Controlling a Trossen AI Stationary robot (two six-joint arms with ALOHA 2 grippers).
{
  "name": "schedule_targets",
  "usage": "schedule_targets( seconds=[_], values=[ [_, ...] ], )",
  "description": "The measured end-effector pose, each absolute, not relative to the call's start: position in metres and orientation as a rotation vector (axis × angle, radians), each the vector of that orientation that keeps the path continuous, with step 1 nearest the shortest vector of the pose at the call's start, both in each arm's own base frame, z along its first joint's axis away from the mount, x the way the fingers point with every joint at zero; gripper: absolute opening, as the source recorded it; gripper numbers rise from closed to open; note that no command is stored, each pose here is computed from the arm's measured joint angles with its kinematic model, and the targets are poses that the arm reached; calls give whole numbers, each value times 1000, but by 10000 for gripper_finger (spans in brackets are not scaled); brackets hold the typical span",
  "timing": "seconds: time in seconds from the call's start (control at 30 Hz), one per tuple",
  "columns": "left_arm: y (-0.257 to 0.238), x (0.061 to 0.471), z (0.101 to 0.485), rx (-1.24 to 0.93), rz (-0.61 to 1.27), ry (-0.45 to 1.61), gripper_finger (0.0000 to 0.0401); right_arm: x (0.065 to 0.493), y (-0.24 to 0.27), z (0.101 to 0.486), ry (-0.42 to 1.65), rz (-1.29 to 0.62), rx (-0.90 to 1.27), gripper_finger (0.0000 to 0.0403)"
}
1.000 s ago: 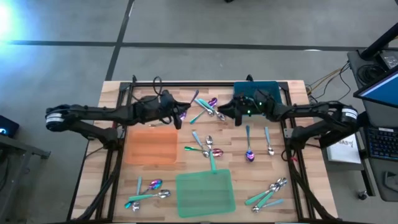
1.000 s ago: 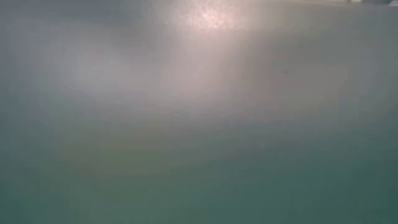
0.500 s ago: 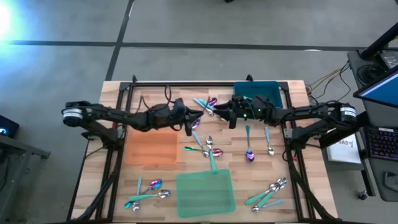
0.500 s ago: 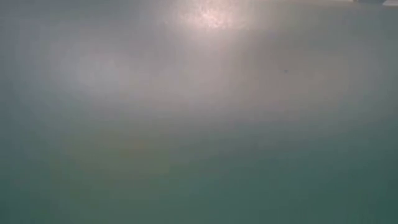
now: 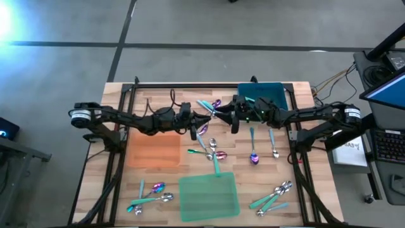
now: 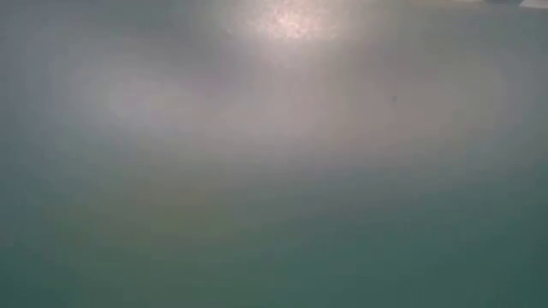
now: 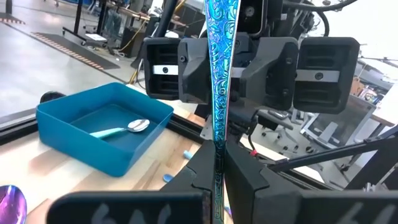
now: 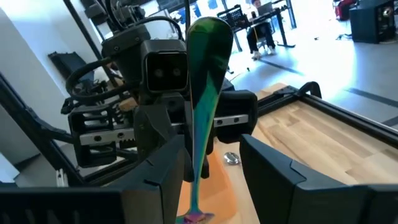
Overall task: Sort silverware by color (type)
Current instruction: Put the top left purple spoon into the green bin
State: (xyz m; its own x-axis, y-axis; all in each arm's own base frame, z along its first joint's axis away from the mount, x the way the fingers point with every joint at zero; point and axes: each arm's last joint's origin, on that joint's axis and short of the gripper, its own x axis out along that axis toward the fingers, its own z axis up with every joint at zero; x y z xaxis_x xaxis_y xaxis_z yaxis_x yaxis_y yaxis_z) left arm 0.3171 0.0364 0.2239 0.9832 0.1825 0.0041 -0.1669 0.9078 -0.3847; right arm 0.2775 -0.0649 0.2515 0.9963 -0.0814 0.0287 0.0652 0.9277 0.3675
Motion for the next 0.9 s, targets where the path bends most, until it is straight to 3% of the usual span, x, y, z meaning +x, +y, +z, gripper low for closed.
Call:
schedule_targets(
  seconds=[0.7,0.9],
  values=[
    [31,318,226,-408,149,-77,2,309,-68,259,-37,-13,334,144],
    [30,318,227,-409,150,-77,2,314,-69,260,-26,-15,334,87]
  ],
)
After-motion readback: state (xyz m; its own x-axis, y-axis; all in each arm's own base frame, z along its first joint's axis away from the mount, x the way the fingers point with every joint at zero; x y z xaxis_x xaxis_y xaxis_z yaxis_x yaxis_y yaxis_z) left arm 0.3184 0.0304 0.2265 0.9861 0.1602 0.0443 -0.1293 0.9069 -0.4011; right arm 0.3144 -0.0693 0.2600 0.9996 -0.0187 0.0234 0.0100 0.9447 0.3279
